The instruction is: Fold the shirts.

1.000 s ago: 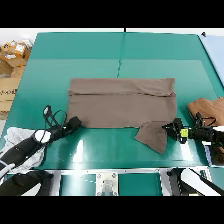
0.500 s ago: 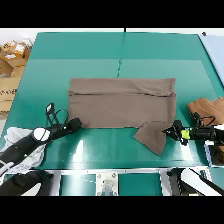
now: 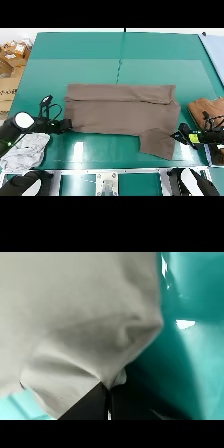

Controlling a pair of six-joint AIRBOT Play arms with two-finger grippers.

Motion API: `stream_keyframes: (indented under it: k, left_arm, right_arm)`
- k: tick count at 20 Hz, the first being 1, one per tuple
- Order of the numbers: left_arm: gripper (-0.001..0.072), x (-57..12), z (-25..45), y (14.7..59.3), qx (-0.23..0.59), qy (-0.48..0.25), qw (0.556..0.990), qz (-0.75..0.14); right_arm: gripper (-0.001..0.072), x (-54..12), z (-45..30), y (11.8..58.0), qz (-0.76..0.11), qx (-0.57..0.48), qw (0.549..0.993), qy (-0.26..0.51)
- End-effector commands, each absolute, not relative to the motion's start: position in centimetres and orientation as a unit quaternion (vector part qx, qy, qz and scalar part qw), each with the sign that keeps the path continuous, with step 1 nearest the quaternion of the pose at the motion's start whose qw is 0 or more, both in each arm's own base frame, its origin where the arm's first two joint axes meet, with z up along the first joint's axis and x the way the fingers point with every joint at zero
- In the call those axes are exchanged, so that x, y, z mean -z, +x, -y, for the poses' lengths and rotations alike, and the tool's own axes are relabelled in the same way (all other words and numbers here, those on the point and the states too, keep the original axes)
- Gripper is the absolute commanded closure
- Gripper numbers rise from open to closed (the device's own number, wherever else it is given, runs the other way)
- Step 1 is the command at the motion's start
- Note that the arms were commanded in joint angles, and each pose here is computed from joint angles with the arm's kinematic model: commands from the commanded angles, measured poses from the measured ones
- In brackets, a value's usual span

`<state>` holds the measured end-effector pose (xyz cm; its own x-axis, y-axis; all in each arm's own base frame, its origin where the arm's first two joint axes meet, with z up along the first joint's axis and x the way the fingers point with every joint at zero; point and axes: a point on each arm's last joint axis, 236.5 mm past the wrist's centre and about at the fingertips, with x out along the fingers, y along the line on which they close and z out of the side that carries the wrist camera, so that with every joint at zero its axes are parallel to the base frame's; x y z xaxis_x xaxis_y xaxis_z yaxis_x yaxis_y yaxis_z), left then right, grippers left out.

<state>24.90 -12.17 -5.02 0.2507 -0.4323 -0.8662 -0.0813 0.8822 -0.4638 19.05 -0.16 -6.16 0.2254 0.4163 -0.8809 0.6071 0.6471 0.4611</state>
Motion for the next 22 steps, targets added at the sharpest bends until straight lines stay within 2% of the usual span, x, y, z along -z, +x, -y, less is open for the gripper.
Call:
stream_keyframes:
  k: [1, 5, 9, 14, 18, 19, 20, 21, 22]
  left_arm:
    - [0.0685, 2.5, 11.7, 25.6, 0.132, -0.179, 0.768, -0.601]
    - [0.0686, -2.8, 11.7, 31.1, 0.148, -0.165, 0.831, -0.510]
    - [0.0686, -4.8, 11.5, 36.0, 0.147, -0.155, 0.862, -0.460]
    - [0.0685, -2.2, 12.3, 42.4, 0.149, -0.165, 0.865, -0.450]
    - [0.0670, 2.2, 13.9, 47.0, 0.157, -0.202, 0.852, -0.457]
    - [0.0397, 3.3, 14.3, 47.8, 0.155, -0.218, 0.845, -0.463]
    - [0.0046, 4.0, 14.3, 48.7, 0.148, -0.229, 0.844, -0.462]
    - [0.0015, 4.1, 13.6, 50.0, 0.137, -0.229, 0.852, -0.450]
    - [0.0043, 3.2, 12.4, 51.3, 0.125, -0.231, 0.863, -0.431]
  right_arm:
    - [0.0691, 3.4, 0.7, 19.9, -0.592, 0.074, 0.695, 0.401]
    - [0.0691, -1.5, 0.1, 24.9, -0.523, 0.023, 0.747, 0.410]
    - [0.0691, -5.3, 0.5, 32.1, -0.460, -0.005, 0.790, 0.406]
    - [0.0691, -3.9, -0.1, 41.3, -0.457, -0.046, 0.792, 0.403]
    - [0.0690, 1.9, 0.1, 46.7, -0.483, -0.031, 0.774, 0.409]
    - [0.0690, 3.5, 0.4, 47.6, -0.489, -0.026, 0.766, 0.416]
    - [0.0679, 4.8, 1.1, 48.4, -0.490, -0.016, 0.764, 0.419]
    - [0.0584, 5.7, 2.2, 49.3, -0.486, -0.008, 0.768, 0.417]
    - [0.0502, 6.0, 3.3, 49.9, -0.482, -0.010, 0.776, 0.408]
